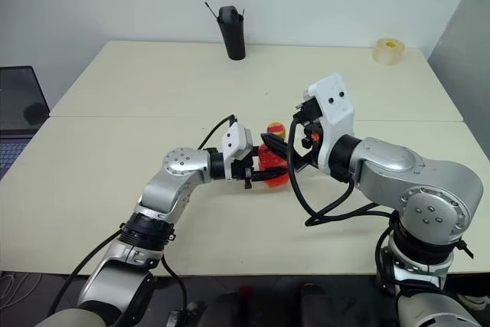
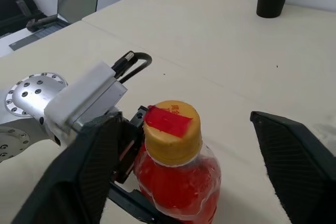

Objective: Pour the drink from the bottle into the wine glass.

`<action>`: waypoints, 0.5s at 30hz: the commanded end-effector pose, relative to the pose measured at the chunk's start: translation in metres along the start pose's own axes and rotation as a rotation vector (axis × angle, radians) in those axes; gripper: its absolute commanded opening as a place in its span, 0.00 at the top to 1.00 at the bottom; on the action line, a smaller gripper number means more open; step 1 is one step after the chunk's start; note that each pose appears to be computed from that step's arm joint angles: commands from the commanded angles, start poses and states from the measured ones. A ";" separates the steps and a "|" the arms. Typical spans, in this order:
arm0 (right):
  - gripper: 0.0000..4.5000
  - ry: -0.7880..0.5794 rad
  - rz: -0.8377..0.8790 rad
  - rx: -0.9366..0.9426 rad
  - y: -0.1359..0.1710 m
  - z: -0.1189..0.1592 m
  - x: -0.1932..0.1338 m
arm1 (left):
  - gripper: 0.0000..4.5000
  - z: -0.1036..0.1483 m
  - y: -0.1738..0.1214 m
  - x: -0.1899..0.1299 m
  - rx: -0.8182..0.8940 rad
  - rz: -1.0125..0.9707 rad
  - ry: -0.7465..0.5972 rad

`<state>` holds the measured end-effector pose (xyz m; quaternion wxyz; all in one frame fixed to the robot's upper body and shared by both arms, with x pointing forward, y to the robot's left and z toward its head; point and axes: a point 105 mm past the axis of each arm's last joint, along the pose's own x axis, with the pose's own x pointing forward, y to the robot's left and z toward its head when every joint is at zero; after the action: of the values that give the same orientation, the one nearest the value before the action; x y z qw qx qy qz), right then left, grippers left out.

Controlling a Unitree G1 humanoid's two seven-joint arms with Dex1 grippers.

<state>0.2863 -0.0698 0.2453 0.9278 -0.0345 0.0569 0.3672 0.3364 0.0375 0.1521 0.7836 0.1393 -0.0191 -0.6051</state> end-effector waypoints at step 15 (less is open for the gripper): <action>0.45 -0.018 -0.006 -0.023 0.001 0.006 0.003 | 0.56 0.016 0.003 0.003 0.066 0.011 -0.040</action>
<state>0.2890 -0.0668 0.2415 0.9279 -0.0415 0.0655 0.3646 0.3383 0.0380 0.1525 0.7889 0.1426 -0.0212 -0.5973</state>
